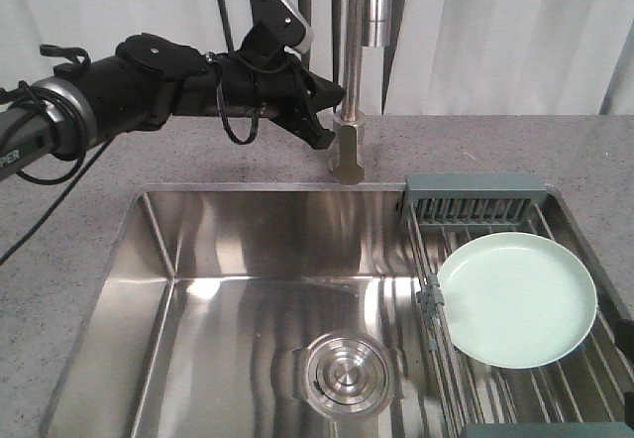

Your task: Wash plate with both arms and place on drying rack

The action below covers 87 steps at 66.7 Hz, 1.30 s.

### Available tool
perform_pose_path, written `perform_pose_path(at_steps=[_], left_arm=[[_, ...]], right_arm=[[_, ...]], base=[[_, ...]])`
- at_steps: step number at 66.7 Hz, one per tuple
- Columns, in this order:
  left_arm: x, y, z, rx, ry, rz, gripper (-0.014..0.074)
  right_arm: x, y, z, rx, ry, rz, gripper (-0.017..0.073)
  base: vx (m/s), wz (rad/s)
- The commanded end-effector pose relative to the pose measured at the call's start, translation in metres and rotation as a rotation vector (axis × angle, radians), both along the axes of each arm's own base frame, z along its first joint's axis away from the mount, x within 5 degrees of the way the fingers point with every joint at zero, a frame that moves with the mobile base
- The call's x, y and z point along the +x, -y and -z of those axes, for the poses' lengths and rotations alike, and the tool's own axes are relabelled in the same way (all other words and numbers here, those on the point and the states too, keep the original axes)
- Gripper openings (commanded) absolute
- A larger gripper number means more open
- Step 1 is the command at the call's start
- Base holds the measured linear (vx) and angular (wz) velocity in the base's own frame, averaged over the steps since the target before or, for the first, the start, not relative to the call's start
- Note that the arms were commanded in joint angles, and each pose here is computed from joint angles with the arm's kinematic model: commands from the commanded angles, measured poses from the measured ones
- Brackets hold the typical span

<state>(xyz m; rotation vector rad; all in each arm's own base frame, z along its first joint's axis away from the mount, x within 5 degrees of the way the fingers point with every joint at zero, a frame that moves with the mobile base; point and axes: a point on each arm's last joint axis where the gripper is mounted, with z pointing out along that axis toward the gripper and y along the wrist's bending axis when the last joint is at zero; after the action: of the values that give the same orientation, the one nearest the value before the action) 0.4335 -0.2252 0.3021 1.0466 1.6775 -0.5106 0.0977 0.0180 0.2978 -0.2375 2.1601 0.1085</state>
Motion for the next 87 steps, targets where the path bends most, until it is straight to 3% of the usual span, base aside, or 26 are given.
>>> perform_pose_path(at_steps=[1, 15, 21, 24, 30, 37, 45, 54, 65, 87], left_arm=[[-0.015, -0.014, -0.059, -0.068, 0.044, -0.107, -0.0007], [-0.023, -0.056, -0.081, -0.027, -0.105, -0.339, -0.0007], [-0.028, -0.085, -0.085, -0.088, -0.291, -0.521, -0.0007], [-0.031, -0.101, -0.084, -0.06, -0.356, -0.61, -0.0007], [-0.044, -0.119, -0.082, 0.005, -0.337, -0.711, -0.0007], [-0.067, -0.129, -0.079, 0.013, -0.316, -0.753, -0.0007], [-0.098, -0.138, -0.076, -0.012, -0.294, -0.759, -0.0007], [-0.135, -0.147, -0.063, 0.005, -0.316, -0.761, -0.0007], [-0.186, -0.167, -0.055, -0.037, -0.325, -0.806, -0.0007], [-0.276, -0.188, -0.033, -0.094, -0.287, -0.811, -0.0007]], right_arm=[[0.003, 0.0, -0.013, 0.009, 0.089, 0.005, 0.0319], [0.003, 0.0, -0.013, 0.009, 0.089, 0.005, 0.0319], [0.003, 0.0, -0.013, 0.009, 0.089, 0.005, 0.0319], [0.003, 0.0, -0.013, 0.009, 0.089, 0.005, 0.0319], [0.003, 0.0, -0.013, 0.009, 0.089, 0.005, 0.0319], [0.003, 0.0, -0.013, 0.009, 0.089, 0.005, 0.0319], [0.003, 0.0, -0.013, 0.009, 0.089, 0.005, 0.0319], [0.003, 0.0, -0.013, 0.009, 0.089, 0.005, 0.0319], [0.003, 0.0, -0.013, 0.009, 0.089, 0.005, 0.0319], [0.003, 0.0, -0.013, 0.009, 0.089, 0.005, 0.0319]], base=[[0.0, 0.0], [0.0, 0.0], [0.0, 0.0], [0.0, 0.0], [0.0, 0.0], [0.0, 0.0], [0.0, 0.0], [0.0, 0.0], [0.0, 0.0], [0.0, 0.0]])
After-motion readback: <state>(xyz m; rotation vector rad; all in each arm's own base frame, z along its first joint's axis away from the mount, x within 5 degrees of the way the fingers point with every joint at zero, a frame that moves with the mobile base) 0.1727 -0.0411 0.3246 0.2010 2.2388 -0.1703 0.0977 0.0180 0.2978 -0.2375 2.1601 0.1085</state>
